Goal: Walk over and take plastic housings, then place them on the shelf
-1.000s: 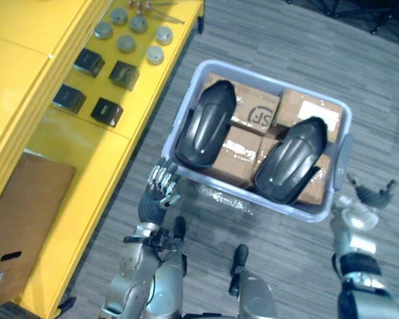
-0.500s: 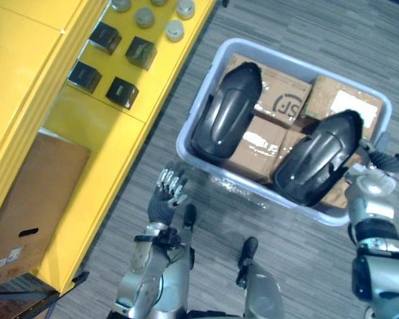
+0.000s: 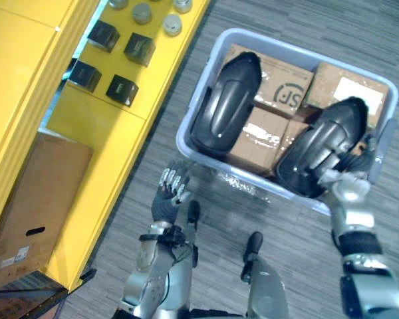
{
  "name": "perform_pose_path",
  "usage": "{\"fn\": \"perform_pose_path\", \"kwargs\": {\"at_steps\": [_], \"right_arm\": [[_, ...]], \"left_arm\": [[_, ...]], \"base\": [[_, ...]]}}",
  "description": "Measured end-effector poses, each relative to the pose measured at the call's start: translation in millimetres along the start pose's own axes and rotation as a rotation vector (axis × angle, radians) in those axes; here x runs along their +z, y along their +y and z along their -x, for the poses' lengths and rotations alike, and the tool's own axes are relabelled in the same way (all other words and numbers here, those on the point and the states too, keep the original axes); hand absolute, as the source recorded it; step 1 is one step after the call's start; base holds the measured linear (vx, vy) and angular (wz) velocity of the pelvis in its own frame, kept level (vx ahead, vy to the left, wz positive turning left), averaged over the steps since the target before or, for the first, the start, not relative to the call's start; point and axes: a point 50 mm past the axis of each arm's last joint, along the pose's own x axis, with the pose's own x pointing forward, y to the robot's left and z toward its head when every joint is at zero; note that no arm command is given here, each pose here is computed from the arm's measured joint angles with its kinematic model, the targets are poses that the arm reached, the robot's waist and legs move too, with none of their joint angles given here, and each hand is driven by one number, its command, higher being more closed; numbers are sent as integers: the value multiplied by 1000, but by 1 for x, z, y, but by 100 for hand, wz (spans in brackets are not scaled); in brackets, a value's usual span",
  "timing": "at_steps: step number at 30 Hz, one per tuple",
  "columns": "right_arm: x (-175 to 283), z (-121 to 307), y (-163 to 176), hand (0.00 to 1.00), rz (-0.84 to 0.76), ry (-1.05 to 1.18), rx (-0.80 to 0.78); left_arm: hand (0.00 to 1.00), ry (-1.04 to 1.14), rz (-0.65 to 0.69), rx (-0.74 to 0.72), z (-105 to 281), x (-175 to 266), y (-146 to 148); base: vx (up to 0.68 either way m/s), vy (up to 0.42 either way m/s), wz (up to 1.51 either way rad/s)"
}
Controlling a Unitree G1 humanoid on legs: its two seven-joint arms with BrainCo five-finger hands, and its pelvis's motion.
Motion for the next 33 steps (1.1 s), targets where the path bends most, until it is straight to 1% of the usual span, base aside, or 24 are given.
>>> {"fn": "perform_pose_path", "kwargs": {"at_steps": [5, 8, 16, 20, 26, 31, 33], "right_arm": [[-9, 14, 12, 0, 16, 5, 48], [-15, 19, 16, 0, 61, 13, 62], [-15, 7, 23, 0, 98, 49, -45], [-13, -4, 17, 0, 96, 78, -112], [-12, -23, -5, 0, 51, 176, -221], [-11, -33, -16, 0, 42, 238, -264], [-11, -38, -22, 0, 52, 261, -269]], "left_arm": [[0, 4, -6, 35, 0, -2, 5], [0, 10, -9, 54, 0, -3, 7], [0, 33, -23, 76, 1, -9, 12], [0, 42, -22, 75, 1, -11, 12], [0, 41, -18, 59, 0, -11, 9], [0, 45, -6, 31, -3, -13, 2], [0, 48, 21, 28, -3, -14, -1]], "base": [[-22, -27, -16], [-1, -21, -10], [0, 0, 0], [5, -17, 6], [4, -17, 10], [14, -20, 12], [0, 0, 0]]}}
